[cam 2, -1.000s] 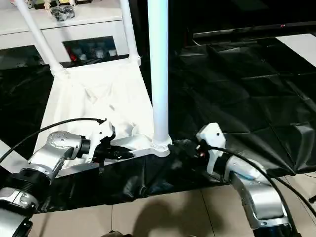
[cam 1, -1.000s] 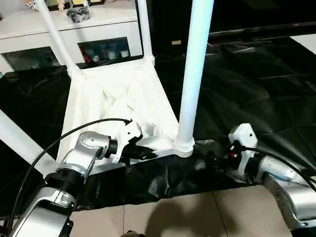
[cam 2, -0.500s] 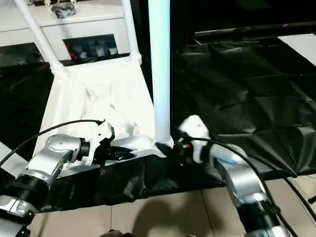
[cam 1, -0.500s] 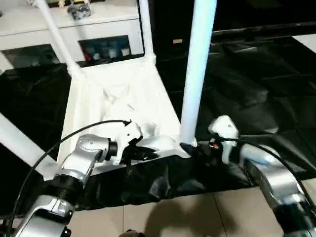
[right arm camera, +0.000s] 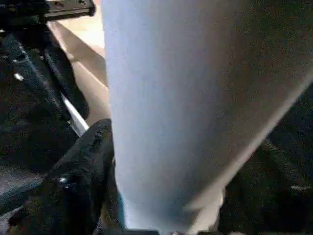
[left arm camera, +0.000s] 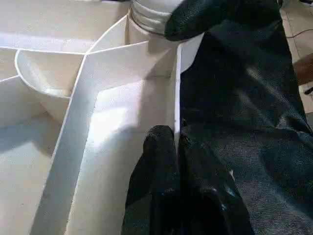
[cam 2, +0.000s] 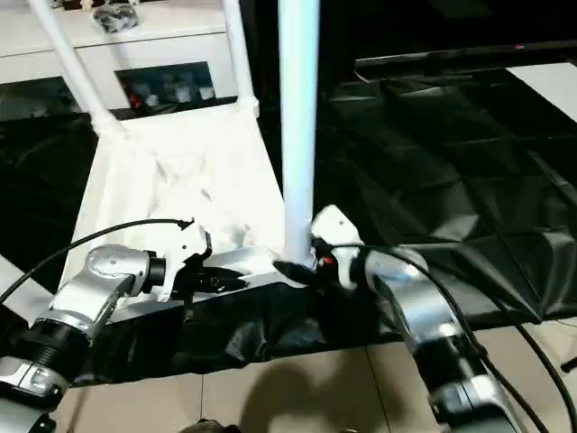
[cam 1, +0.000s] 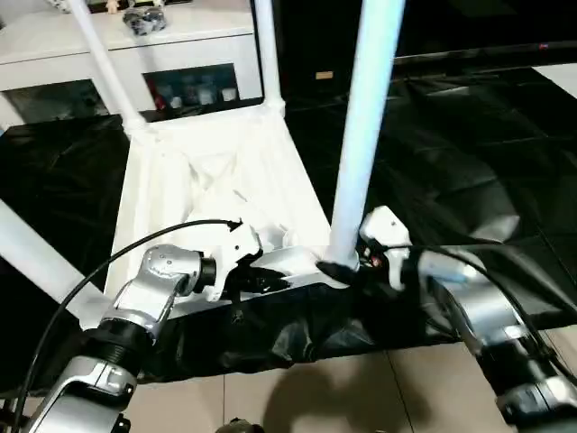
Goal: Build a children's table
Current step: Rotate leg to tighten
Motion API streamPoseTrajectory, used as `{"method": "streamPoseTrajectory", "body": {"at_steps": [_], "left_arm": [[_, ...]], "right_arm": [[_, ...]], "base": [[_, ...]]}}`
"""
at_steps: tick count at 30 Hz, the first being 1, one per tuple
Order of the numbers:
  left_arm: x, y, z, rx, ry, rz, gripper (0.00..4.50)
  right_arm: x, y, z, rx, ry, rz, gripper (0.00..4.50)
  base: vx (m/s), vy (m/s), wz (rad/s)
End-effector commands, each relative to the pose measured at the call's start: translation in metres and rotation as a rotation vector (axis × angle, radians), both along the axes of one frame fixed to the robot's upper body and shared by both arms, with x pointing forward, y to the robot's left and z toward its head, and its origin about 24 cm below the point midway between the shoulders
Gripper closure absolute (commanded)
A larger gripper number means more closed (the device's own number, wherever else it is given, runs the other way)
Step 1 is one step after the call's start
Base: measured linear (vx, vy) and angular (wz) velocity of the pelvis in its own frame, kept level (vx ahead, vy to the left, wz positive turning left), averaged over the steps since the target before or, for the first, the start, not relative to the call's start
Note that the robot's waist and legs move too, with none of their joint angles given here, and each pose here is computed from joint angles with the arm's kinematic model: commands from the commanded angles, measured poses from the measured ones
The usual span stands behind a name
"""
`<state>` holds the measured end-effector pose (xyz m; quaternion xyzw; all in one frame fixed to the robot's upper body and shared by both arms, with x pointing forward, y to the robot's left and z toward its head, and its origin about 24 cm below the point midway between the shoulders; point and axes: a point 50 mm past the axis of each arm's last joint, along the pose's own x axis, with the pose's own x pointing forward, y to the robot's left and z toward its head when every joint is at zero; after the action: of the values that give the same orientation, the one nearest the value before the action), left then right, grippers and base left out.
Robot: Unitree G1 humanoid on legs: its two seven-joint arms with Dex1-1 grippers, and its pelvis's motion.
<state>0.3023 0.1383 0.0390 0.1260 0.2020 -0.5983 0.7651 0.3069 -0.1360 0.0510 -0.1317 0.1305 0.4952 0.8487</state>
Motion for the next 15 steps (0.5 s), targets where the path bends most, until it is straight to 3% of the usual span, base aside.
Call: {"method": "streamPoseTrajectory", "body": {"at_steps": [1,5,15], "left_arm": [[-0.0011,-0.0026,-0.0003,-0.016,0.009,-0.021,4.50],[-0.0003,-0.0018,-0.0004,-0.011,0.010,-0.022,4.50],[0.0034,-0.0020,0.0026,-0.014,0.001,-0.016,4.50]], "right_arm": [[0.0024,0.0027,0.0016,-0.012,-0.012,0.025,1.22],[0.0053,0.0041,-0.0001,-0.025,-0.007,0.054,1.63],[0.0099,0.0049,-0.0015,-0.004,0.014,0.077,1.75]], "base": [[0.000,0.000,0.00],[0.000,0.000,0.00],[0.000,0.000,0.00]]}}
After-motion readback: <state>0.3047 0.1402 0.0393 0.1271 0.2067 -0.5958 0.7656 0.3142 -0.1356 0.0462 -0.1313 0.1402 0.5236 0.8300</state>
